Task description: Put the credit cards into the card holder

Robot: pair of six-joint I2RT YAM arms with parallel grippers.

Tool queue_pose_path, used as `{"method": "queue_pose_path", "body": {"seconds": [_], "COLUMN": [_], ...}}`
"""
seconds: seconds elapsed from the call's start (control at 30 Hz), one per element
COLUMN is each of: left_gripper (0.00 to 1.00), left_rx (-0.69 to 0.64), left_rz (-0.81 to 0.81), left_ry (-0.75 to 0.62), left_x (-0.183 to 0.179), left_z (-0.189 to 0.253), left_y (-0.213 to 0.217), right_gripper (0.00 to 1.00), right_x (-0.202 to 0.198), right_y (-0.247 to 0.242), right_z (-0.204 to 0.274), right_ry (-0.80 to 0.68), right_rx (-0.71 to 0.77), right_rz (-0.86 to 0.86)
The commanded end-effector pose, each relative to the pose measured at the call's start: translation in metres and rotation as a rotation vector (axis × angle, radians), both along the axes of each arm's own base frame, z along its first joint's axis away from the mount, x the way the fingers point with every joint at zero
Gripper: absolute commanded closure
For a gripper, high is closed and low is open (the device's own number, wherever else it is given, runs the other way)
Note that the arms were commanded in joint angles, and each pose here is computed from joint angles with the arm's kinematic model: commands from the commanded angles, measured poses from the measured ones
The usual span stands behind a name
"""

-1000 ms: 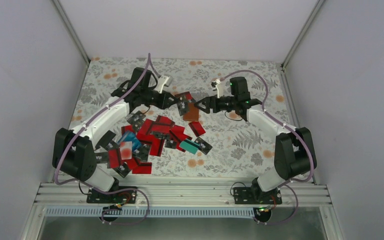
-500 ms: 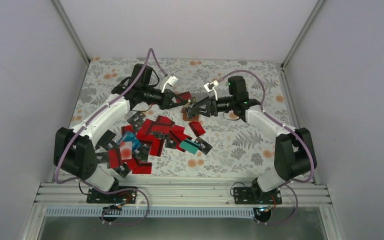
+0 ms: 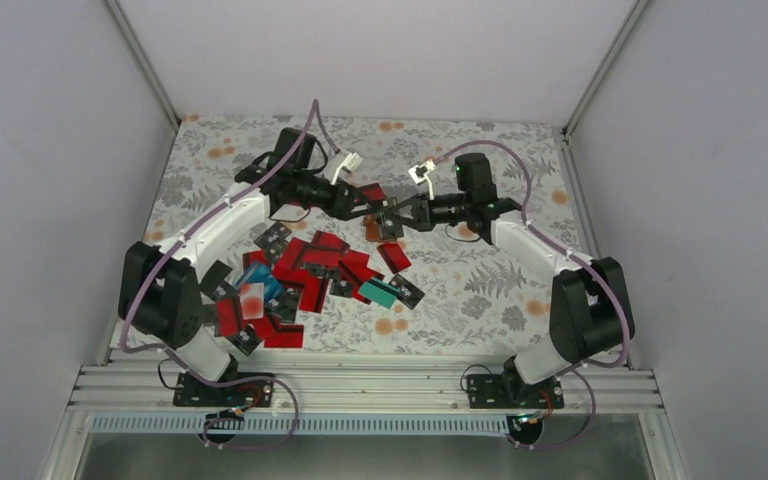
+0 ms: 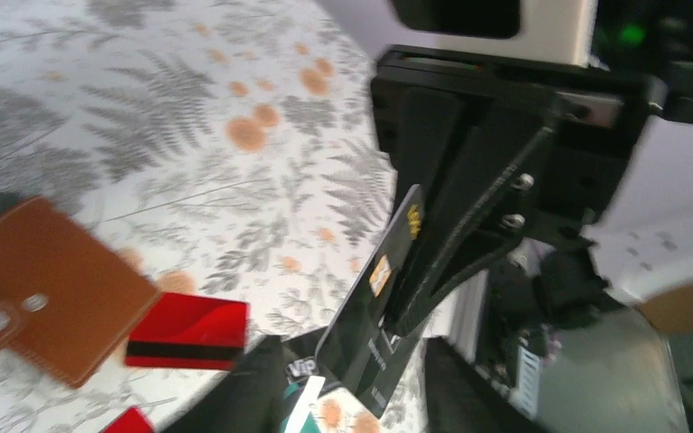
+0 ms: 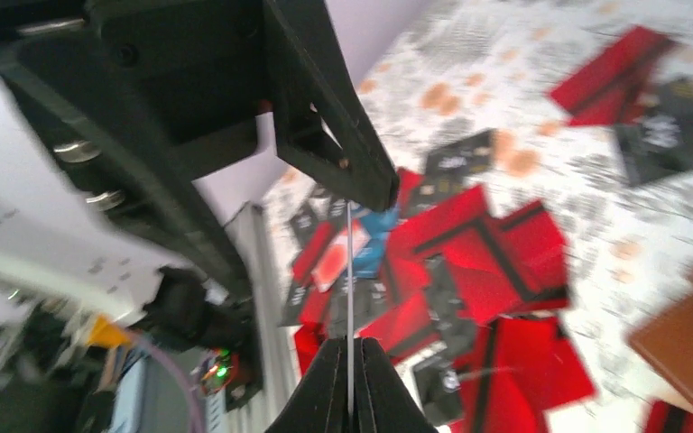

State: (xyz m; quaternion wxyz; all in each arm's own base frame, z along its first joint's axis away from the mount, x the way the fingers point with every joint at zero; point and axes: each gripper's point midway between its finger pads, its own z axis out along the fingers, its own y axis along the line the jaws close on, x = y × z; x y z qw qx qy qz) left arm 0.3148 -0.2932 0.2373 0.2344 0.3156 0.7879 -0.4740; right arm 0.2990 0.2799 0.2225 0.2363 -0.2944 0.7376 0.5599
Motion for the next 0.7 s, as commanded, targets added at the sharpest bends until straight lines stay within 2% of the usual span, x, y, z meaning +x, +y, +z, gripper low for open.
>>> {"method": "queue_pose_path", "body": {"seconds": [0.0, 0.1, 0.23, 0.43, 0.67], "left_gripper": [0.33, 0.22, 0.18, 0.25, 0.36], "left_rx": [0.229, 0.388, 0.577, 0.767, 0.901], "left_rz": [0.242, 0.336, 0.434, 0.613, 0.675], "left_ry": [-0.019, -0.001, -0.007, 0.024, 0.016], "left_x": [0.045, 0.061, 0.074, 0.101, 0.114], "left_z": [-0.036, -0.072, -0.110, -0.151, -0.184], "left_y": [0.016, 0.019, 0.011, 0.013, 0.009], "right_gripper": [0.96, 0.96, 0.96, 0.96, 0.96], "right_x": [0.036, 0.050, 0.050, 0.046, 0.038], "right_y": [-0.025, -0.059, -0.094, -0.117, -0.126], "right_z": [-0.033, -0.071, -0.099, -0.100, -0.096], "right_ry": [0.057, 0.141, 0.212, 0.210, 0.192], "right_rx": [-0.235, -0.404, -0.525, -0.562, -0.565], "right_rz": [-0.304, -0.514, -0.680, -0.759, -0.763]}}
